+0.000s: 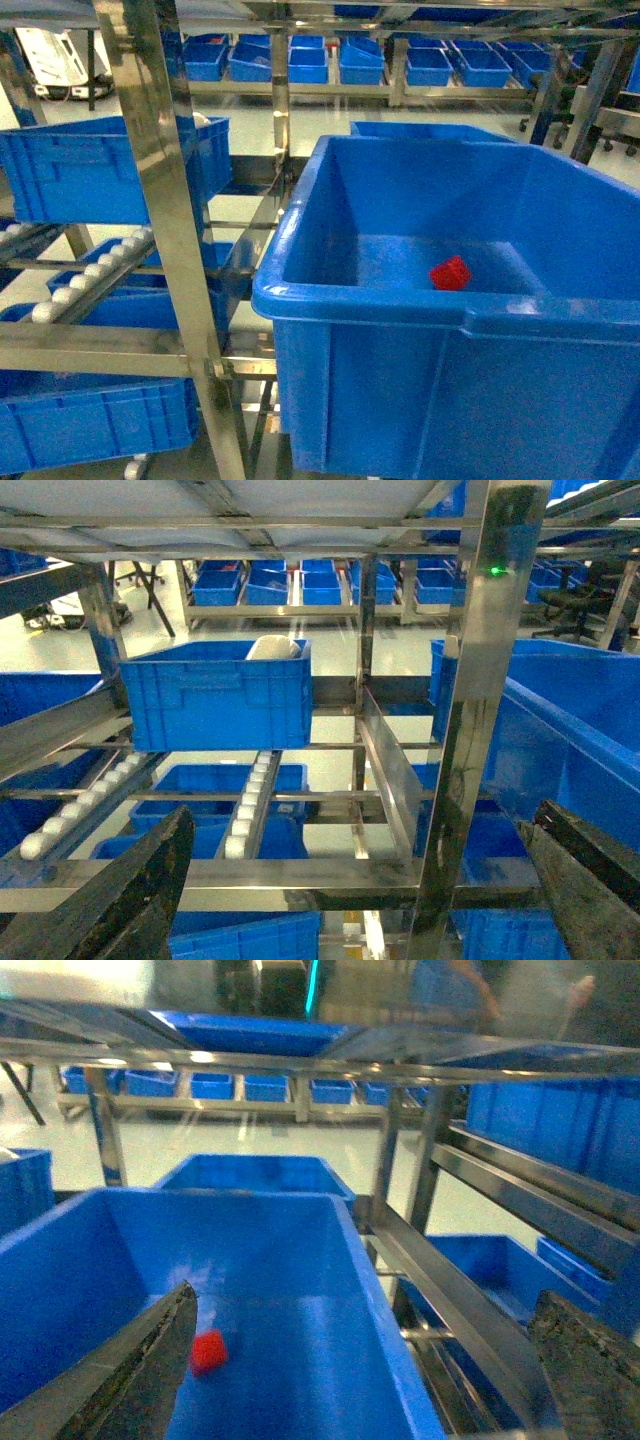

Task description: Place magnetic block on left shelf second layer

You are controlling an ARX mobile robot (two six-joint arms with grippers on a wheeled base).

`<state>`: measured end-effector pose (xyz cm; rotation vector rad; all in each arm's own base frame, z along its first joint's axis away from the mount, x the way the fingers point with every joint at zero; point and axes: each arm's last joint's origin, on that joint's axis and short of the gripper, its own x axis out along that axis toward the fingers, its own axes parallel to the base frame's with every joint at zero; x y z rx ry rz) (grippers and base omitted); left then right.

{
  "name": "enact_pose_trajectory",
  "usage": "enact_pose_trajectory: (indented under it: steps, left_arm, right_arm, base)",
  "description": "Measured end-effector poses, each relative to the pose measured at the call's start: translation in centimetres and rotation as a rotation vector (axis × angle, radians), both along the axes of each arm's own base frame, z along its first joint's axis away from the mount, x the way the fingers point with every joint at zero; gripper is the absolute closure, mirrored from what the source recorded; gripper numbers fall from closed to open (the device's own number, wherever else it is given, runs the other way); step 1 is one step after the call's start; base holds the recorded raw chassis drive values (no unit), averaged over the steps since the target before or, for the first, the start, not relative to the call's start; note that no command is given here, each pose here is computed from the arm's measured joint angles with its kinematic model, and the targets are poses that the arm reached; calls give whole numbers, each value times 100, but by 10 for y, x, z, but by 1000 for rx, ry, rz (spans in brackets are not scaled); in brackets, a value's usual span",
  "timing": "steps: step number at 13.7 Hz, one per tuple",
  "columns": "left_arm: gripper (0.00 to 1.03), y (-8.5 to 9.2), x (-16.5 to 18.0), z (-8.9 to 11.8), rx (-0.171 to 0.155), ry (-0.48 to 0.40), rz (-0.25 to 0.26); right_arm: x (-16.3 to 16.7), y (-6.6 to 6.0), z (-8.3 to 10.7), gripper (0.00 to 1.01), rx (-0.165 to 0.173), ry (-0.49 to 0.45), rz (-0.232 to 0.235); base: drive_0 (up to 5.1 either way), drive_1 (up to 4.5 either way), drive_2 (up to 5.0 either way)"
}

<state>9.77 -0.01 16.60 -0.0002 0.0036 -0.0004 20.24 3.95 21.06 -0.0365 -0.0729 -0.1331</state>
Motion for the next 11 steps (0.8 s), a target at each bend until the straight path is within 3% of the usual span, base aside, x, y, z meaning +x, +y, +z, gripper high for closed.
enact_pose_trajectory:
  steps: [2,4,5,6,7,11]
  left_arm:
    - [5,0,0,0,0,0,0]
    - [5,0,0,0,0,0,0]
    - [5,0,0,0,0,0,0]
    - [5,0,0,0,0,0,0]
    - [5,0,0,0,0,0,0]
    - [5,0,0,0,0,0,0]
  right_arm:
    - [-53,-26,-6,3,-21,16,-97]
    - [-79,-41,-2,3,1,-3,-141]
    - [-80,-41,-3,7,10,35,-74]
    - [-81,-42,-11,20,14,83,38]
    - [-83,-40,-17,35,20,88,114]
    - [-90,-40,-29,88,22,83,131]
  base:
    - [0,0,0]
    - [0,0,0]
    - [0,0,0]
    - [0,0,0]
    - [0,0,0]
    - [0,0,0]
